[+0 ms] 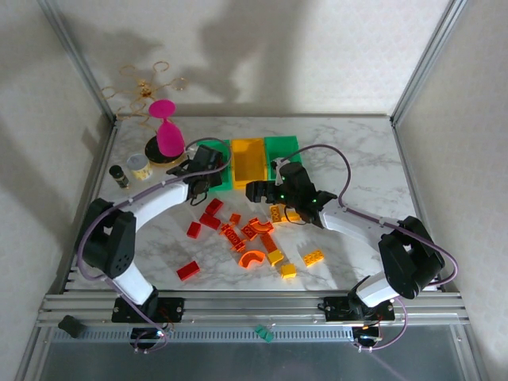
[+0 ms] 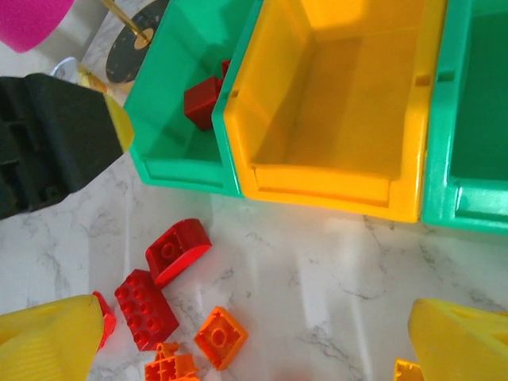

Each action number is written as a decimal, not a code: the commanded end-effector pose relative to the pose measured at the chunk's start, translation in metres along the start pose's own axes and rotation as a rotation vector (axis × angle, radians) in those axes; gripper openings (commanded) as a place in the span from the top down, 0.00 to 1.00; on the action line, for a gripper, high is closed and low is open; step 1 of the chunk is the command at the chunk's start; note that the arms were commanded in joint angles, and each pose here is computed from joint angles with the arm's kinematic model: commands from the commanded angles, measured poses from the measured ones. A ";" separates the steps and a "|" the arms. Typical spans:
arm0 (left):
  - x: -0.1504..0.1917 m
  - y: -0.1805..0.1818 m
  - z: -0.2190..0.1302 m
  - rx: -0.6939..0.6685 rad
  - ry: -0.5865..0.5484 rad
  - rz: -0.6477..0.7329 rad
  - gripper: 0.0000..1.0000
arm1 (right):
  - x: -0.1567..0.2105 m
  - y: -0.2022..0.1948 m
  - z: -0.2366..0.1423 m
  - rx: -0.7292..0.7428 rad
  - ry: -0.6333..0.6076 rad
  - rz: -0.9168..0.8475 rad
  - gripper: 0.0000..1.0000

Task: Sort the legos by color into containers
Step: Pick up the lego from the center of the table.

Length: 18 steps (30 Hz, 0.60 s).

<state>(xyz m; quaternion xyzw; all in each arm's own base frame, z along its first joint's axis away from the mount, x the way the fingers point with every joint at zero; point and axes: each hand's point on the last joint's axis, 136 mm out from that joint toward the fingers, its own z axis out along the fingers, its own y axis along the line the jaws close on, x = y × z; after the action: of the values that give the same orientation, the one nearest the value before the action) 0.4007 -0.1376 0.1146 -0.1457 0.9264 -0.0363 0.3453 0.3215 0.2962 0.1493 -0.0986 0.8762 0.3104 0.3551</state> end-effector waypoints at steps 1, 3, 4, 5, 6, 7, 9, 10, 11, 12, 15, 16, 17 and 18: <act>0.016 -0.002 -0.015 0.040 0.020 0.002 0.50 | 0.021 0.004 0.000 -0.019 0.062 0.022 0.01; 0.027 -0.005 -0.019 0.066 0.043 0.027 0.48 | 0.030 0.006 0.001 -0.027 0.077 0.032 0.01; 0.034 -0.007 -0.020 0.079 0.062 0.042 0.48 | 0.035 0.007 0.001 -0.032 0.081 0.040 0.01; 0.039 -0.008 -0.021 0.083 0.076 0.057 0.47 | 0.038 0.008 0.001 -0.040 0.084 0.047 0.01; 0.045 -0.008 -0.021 0.081 0.089 0.073 0.46 | 0.042 0.009 0.001 -0.046 0.088 0.058 0.01; 0.050 -0.007 -0.021 0.076 0.099 0.089 0.46 | 0.045 0.012 0.000 -0.057 0.090 0.067 0.01; 0.059 -0.006 -0.019 0.075 0.118 0.123 0.44 | 0.050 0.015 0.000 -0.070 0.089 0.071 0.01; 0.064 -0.005 -0.016 0.071 0.133 0.139 0.43 | 0.052 0.014 0.000 -0.067 0.084 0.071 0.01; 0.068 -0.004 -0.013 0.063 0.145 0.150 0.43 | 0.053 0.014 0.000 -0.063 0.082 0.075 0.01; 0.072 -0.002 -0.009 0.048 0.159 0.160 0.42 | 0.055 0.012 0.001 -0.057 0.083 0.083 0.01; 0.076 0.001 -0.001 0.022 0.172 0.178 0.41 | 0.055 0.013 0.002 -0.059 0.085 0.093 0.01; 0.078 0.000 0.002 0.023 0.176 0.186 0.40 | 0.054 0.013 0.001 -0.059 0.079 0.092 0.01; 0.078 0.000 0.005 0.022 0.175 0.195 0.40 | 0.054 0.012 0.001 -0.057 0.074 0.089 0.01; 0.080 0.001 0.009 0.009 0.180 0.208 0.39 | 0.054 0.011 0.000 -0.052 0.069 0.088 0.01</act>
<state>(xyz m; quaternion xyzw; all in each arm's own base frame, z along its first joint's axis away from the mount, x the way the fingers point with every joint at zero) 0.3513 -0.1621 0.0692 -0.0656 0.9577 -0.0388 0.2774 0.2785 0.3060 0.1076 -0.0868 0.8923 0.3325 0.2928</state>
